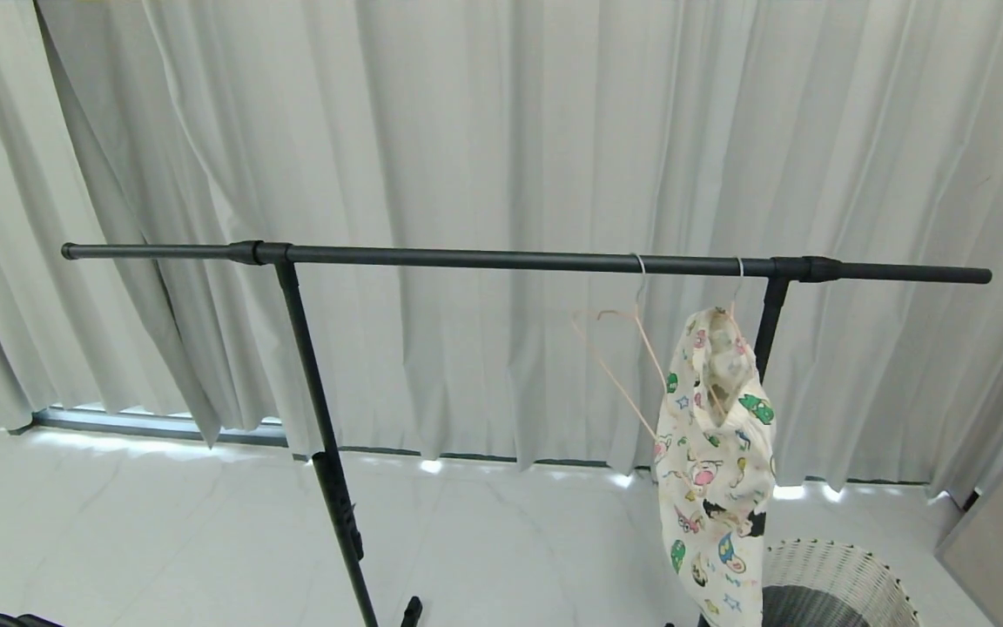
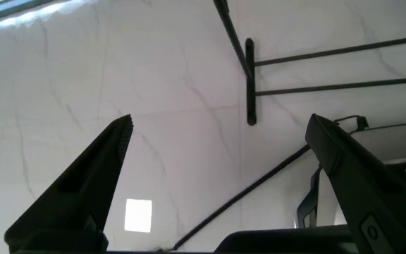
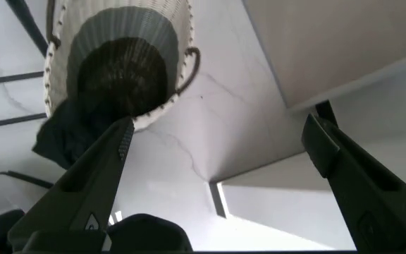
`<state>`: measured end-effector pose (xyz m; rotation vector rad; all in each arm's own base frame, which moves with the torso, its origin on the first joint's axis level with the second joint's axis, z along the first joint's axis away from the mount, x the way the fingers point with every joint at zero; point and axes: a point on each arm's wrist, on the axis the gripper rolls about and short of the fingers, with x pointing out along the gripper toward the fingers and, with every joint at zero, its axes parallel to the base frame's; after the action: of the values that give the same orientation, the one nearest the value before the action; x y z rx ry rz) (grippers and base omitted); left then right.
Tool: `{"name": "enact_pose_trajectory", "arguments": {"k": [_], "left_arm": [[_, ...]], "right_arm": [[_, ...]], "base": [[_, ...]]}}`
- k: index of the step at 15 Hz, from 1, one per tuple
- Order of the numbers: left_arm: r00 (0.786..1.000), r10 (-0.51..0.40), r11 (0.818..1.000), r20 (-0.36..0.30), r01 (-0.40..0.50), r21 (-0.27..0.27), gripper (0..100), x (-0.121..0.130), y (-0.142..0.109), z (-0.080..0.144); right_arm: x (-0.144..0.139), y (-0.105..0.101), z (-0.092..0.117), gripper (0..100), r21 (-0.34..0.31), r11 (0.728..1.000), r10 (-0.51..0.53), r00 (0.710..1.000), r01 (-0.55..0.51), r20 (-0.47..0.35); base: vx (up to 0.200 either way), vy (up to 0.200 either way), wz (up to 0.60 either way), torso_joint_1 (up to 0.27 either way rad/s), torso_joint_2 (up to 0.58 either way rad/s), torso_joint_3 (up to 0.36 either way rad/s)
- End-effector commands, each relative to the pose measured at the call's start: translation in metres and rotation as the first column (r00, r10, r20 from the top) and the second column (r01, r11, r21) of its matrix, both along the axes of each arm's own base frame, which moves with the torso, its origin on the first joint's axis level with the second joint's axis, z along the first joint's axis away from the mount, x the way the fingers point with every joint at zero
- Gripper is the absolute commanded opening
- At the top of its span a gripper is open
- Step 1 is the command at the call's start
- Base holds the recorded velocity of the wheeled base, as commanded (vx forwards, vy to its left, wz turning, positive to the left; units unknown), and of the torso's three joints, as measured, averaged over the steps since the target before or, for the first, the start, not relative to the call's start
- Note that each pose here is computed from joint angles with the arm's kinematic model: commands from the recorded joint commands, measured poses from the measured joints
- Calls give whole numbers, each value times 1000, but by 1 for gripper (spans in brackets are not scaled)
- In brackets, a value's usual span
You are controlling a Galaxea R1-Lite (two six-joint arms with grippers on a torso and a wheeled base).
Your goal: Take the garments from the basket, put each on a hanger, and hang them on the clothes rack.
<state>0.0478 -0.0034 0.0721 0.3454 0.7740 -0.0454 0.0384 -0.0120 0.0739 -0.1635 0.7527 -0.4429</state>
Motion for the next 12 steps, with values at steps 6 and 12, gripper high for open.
{"name": "enact_pose_trajectory", "arguments": {"k": [6,12], "left_arm": [[1000,23,999,1,-23,-25,100,-1,0,0],[999,50,997,4,-50,-66,100,-1,0,0]], "right_arm": [[1,0,-1,100,12,1000,-17,1000,17,-6],[1,0,-1,100,13,1000,-18,1000,18,-10]], "base": [[-133,0,0,-13,38,19],[0,0,0,-215,488,264]]}}
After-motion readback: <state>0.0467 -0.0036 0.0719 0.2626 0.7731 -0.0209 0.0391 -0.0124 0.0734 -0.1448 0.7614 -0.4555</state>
